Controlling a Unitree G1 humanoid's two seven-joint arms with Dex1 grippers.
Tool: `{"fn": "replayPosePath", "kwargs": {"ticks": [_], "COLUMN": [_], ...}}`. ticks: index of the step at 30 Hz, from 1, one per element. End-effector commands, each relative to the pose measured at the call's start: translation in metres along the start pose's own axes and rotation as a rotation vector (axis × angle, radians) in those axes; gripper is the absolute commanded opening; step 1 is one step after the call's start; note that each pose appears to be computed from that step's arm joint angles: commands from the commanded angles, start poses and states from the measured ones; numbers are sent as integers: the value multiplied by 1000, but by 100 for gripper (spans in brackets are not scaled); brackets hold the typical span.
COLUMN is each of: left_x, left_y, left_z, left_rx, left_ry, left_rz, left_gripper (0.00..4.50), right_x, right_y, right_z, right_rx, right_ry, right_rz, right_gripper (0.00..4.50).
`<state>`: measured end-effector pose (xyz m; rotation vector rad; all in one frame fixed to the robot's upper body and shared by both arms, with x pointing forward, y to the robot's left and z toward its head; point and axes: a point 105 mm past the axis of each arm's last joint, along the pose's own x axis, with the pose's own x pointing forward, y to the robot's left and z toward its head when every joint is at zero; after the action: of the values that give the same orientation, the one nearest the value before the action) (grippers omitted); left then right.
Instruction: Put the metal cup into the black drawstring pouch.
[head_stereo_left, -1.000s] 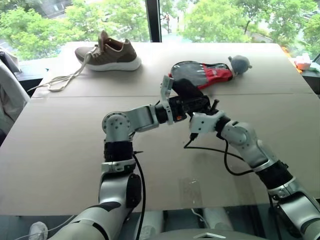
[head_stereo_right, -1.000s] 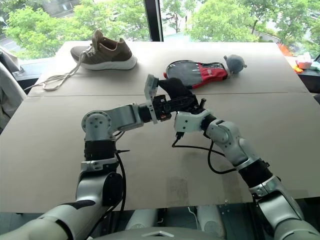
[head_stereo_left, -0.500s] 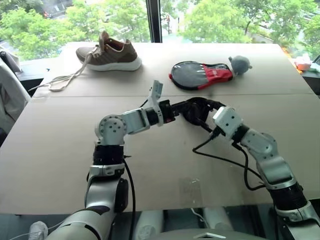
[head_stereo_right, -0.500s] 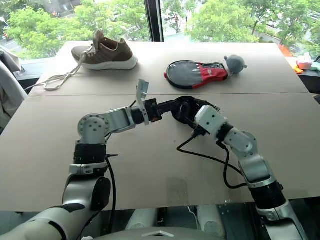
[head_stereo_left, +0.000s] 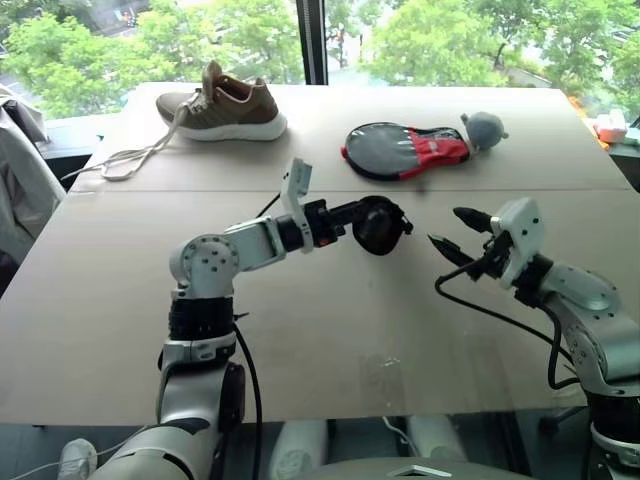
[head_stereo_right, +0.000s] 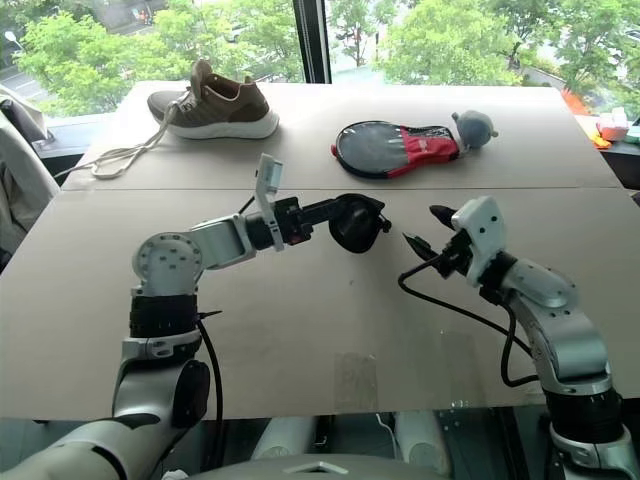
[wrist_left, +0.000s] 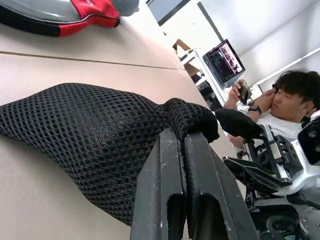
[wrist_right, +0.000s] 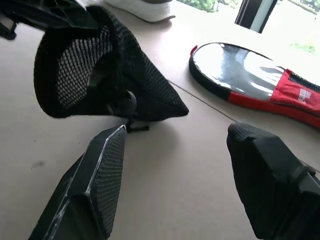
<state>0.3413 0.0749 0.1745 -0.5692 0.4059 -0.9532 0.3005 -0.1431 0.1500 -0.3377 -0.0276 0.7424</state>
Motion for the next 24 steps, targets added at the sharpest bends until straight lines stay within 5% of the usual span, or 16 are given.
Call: {"fn": "replayPosePath", "kwargs": {"ticks": [1,7,13,19,24], "left_x": [-1,-6,-7,-7,-8], "left_y": [-3,0,1,4,6], "left_z": [7,13,15,20,21], "left_rx": [9,-15,-27,-42,-47], "left_ry": [-25,-47,-50,-60,-66], "left_rz": [-5,9,12,20,26], "left_gripper": [0,0,0,0,0], "right_x": [13,52,85,98,94], "right_y": [20,33,14,14,21], "right_z": [-18,-40,-38,-37,-42], "right_rx": [-205,-194,-62,9,40], "right_ry": [61,64,3,-29,-19], "right_rz": [79,12,-154,-122,-86], "right_gripper": [326,326,326,326,109]}}
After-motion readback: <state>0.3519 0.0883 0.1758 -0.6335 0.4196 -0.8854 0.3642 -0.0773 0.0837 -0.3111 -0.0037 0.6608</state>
